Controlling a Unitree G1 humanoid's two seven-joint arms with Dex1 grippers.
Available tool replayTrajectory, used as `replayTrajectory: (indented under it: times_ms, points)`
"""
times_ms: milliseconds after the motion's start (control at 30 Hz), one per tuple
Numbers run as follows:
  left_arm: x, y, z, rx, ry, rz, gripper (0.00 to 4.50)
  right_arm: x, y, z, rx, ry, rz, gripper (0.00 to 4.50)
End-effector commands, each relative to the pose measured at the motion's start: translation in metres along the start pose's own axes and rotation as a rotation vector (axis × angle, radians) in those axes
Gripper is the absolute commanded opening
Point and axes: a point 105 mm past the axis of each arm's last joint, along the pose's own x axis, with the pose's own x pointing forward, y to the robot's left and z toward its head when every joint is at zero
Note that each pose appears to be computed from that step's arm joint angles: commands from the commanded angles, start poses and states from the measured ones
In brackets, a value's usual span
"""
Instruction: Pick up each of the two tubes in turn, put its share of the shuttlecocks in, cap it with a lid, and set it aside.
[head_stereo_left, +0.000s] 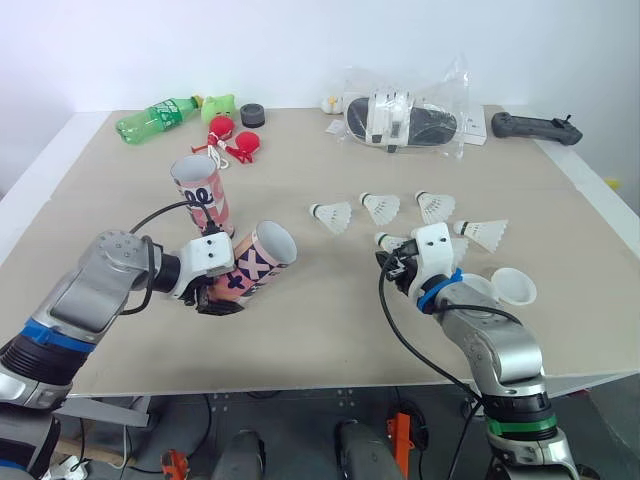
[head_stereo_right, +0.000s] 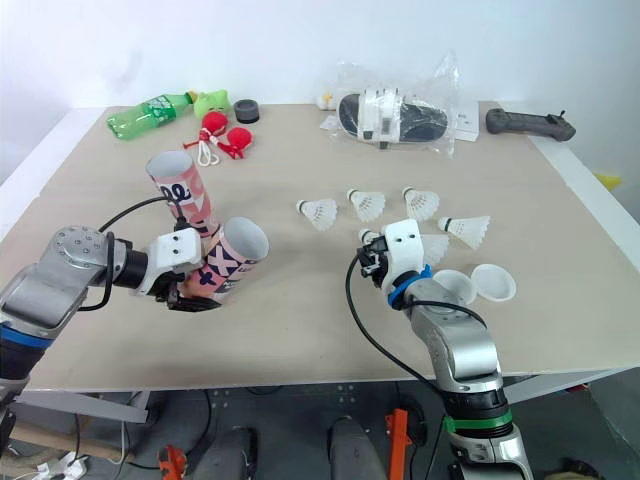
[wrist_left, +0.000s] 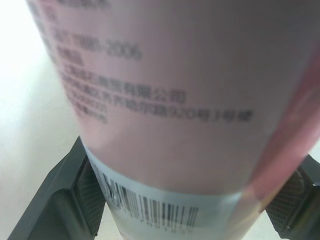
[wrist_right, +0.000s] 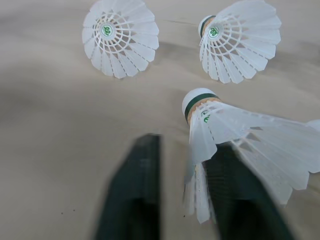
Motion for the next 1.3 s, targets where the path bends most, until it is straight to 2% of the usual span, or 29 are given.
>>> replayTrajectory:
  times_ms: [33,233,433,567,733,933,1267,1300]
  points:
    - [0.009,-0.008,-0.010,-0.024,0.032,-0.037,3.66,-0.004,-0.005,0.019,-0.017,-0.085,-0.018,0.04]
    - [0.010,-0.008,-0.009,-0.022,0.025,-0.039,3.66,-0.020,0.003,0.039,-0.027,-0.169,0.064,0.04]
    - [0.011,-0.008,-0.009,-0.035,0.025,-0.047,3.66,-0.069,0.050,0.106,-0.105,-0.409,0.488,0.04]
    - [0.013,-0.008,-0.008,-0.030,0.026,-0.054,3.66,-0.087,0.065,0.134,-0.278,-0.407,0.717,0.04]
    - [0.015,-0.009,-0.007,-0.023,0.028,-0.064,3.66,-0.083,0.083,0.133,-0.555,-0.293,0.903,0.04]
    - [0.015,-0.008,-0.005,-0.010,0.029,-0.067,3.66,-0.054,0.101,0.137,-0.779,-0.262,0.974,0.04]
    - [0.017,-0.010,-0.003,-0.017,0.021,-0.067,3.66,-0.034,0.127,0.104,-0.883,-0.156,1.079,0.04]
    - [0.017,-0.010,-0.003,-0.017,0.021,-0.067,3.66,-0.034,0.128,0.106,-0.874,-0.170,1.073,0.33]
